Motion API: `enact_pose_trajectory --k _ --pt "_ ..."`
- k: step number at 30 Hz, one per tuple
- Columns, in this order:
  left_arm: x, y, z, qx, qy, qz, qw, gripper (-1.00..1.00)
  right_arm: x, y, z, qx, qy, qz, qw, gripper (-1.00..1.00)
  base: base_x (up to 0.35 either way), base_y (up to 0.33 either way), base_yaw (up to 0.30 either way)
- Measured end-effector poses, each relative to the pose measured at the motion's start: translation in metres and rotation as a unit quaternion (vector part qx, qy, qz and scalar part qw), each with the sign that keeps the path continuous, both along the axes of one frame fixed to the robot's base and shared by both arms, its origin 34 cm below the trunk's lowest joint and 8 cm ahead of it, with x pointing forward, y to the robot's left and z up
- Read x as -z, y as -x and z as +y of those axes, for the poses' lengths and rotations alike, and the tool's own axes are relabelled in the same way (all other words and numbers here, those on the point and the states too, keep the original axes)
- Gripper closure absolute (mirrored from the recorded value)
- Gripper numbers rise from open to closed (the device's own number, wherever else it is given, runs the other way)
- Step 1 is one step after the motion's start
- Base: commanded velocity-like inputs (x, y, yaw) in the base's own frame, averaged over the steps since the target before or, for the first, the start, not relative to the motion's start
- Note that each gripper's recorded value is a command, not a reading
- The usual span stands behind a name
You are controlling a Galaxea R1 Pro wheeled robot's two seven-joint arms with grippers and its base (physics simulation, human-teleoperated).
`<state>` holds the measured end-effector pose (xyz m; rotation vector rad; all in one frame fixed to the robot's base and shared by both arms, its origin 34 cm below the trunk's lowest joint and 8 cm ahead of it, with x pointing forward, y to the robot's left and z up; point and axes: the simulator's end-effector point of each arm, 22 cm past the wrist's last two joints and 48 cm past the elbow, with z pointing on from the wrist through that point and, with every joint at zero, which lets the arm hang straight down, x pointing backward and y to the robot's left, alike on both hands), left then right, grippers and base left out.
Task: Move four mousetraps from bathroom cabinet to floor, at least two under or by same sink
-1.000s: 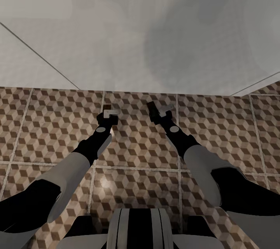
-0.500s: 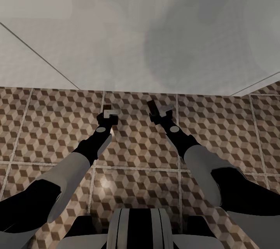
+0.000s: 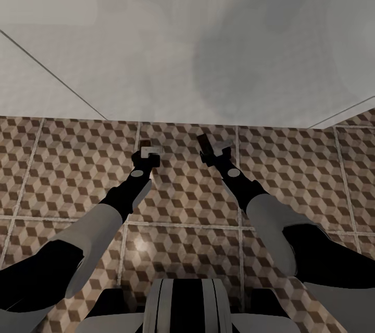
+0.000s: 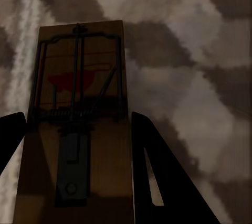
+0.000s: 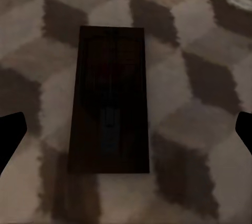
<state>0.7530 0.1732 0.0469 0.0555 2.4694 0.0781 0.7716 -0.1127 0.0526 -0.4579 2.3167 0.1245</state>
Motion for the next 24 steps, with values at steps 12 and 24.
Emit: enact_pose_trajectory --k 12,24 --pt "-0.0002 -0.0001 -0.0012 0.0 0.001 0.0 1.0 1.0 -0.0009 -0.0011 -0.0008 0.0 0.0 -0.003 1.0 -1.0 0.0 0.0 0.0" --pt "0.0003 0.0007 -0.0016 0.0 0.001 0.001 1.0 1.0 -0.0007 -0.0012 -0.0021 0.0 0.0 -0.003 1.0 -1.0 0.0 0.0 0.0"
